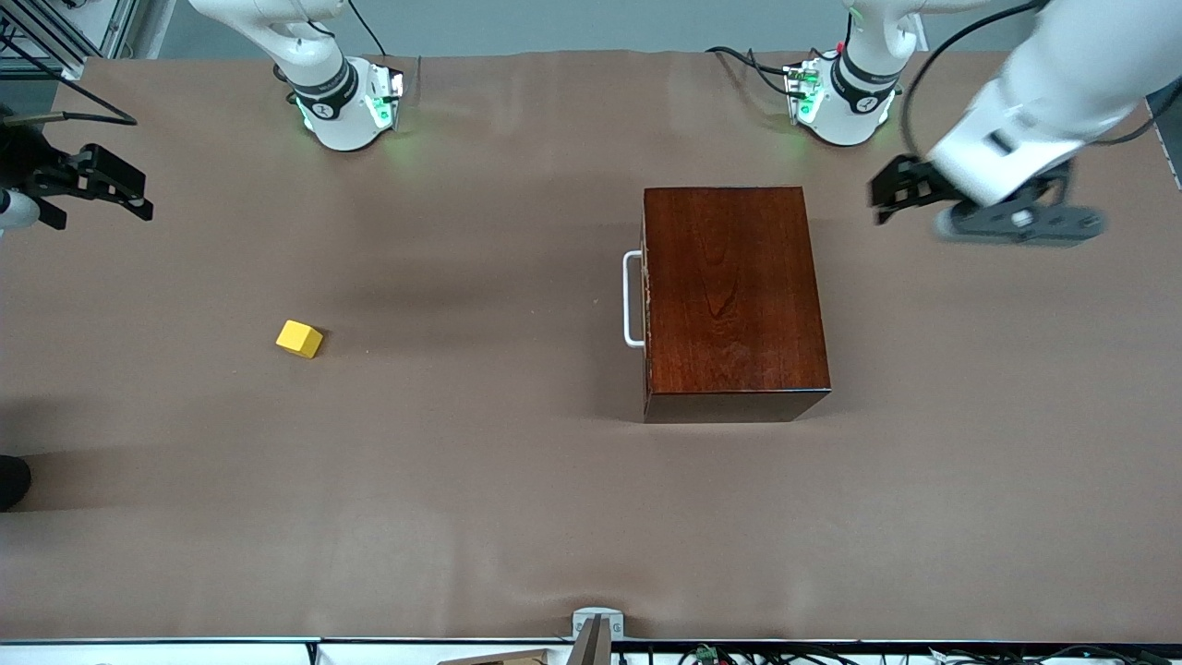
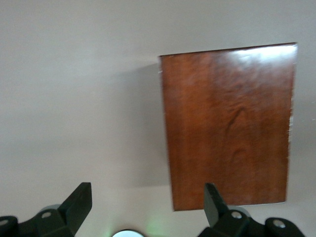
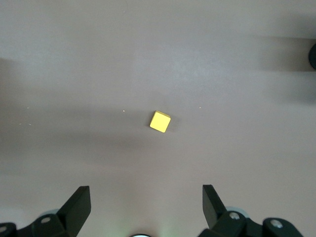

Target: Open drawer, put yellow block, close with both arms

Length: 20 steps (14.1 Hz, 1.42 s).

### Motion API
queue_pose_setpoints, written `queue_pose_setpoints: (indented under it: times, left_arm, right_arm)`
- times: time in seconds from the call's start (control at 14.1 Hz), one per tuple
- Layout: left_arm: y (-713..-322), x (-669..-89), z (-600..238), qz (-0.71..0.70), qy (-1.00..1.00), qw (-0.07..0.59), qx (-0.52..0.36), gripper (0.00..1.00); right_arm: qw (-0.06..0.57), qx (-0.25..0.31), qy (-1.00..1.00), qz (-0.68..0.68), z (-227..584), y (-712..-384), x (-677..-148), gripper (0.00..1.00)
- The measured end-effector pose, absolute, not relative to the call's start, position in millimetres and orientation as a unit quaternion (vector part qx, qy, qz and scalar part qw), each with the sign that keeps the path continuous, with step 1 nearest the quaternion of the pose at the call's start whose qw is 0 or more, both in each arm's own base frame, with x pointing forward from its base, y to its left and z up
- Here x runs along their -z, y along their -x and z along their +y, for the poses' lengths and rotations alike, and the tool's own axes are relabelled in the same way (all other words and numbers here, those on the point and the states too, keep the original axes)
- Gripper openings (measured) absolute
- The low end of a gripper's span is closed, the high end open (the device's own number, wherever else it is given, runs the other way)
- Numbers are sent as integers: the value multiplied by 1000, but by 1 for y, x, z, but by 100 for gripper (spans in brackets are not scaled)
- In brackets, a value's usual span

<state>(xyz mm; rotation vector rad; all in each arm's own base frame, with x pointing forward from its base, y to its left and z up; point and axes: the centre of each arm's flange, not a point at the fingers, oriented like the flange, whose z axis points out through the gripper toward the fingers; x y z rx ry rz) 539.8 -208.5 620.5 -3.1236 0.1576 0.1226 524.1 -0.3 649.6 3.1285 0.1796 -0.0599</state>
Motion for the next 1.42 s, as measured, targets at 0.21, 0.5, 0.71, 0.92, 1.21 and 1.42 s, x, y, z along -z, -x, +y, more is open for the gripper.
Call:
queue_pose_setpoints:
  times: [0.21,0.5,0.71,0.92,1.21,1.42]
  left_arm:
    - [-542,-586,-300,34,998,20,-49,100]
    - [-507,-513,-443,16,997,65,-29,100]
    - [-485,-454,-512,6,996,93,-1,100]
    - [-469,-406,-558,25,992,116,36,100]
    - [-467,-343,-567,32,987,153,21,100]
    - [-468,-311,-565,34,984,176,10,100]
  right_arm:
    - [4,19,-998,57,-1,-524,-650,100]
    - [4,19,-998,57,-1,-524,-649,100]
    - [4,19,-998,57,-1,-524,-649,100]
    - [4,20,-998,56,-1,-524,-649,100]
    - [4,20,-998,56,-1,-524,-649,100]
    - [4,20,-998,56,-2,-524,-649,100]
